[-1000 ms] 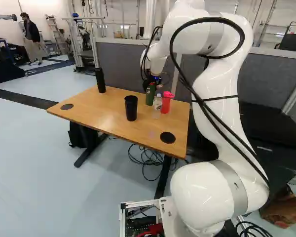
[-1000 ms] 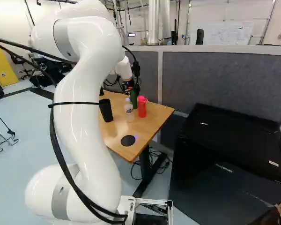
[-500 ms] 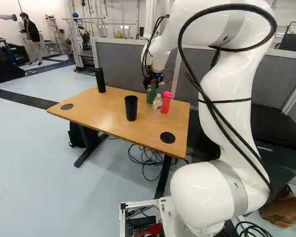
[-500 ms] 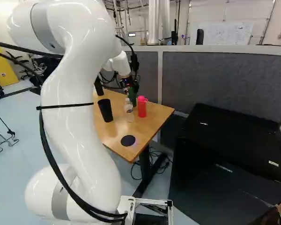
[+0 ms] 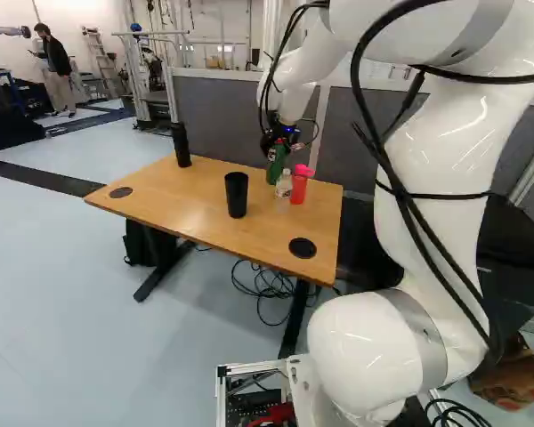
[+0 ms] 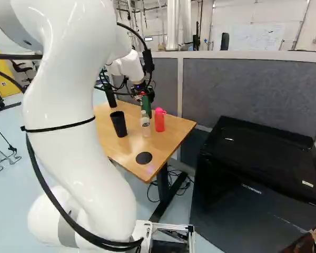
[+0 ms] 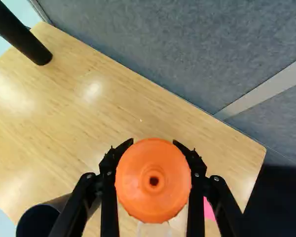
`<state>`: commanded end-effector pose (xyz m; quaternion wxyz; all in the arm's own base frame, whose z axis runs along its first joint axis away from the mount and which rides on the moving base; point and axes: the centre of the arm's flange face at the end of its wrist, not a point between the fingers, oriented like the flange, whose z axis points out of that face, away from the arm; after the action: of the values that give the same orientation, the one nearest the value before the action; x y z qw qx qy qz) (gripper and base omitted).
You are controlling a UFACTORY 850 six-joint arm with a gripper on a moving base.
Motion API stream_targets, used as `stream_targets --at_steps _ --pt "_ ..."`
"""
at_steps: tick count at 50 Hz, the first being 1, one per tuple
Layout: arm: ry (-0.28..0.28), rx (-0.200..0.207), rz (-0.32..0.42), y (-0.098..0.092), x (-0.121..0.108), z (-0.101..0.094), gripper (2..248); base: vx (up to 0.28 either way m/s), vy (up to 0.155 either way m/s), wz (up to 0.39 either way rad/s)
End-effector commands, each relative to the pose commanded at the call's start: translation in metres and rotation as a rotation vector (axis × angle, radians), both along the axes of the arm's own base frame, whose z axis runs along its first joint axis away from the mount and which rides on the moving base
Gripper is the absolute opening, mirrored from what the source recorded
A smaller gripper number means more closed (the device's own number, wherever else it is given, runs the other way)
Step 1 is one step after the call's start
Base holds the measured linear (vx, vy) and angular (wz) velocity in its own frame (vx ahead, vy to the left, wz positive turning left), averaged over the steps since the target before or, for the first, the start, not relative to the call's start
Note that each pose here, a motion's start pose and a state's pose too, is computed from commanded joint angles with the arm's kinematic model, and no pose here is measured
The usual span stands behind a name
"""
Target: Pick up the green bottle from the table
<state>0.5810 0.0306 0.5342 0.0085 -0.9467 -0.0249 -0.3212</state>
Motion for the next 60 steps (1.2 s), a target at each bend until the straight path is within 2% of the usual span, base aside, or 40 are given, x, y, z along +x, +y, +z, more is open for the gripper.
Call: stream_targets --at_steps 60 --pt "-0.132 0.007 0.0 -0.001 -0.025 0.075 24 0.0 0.0 0.0"
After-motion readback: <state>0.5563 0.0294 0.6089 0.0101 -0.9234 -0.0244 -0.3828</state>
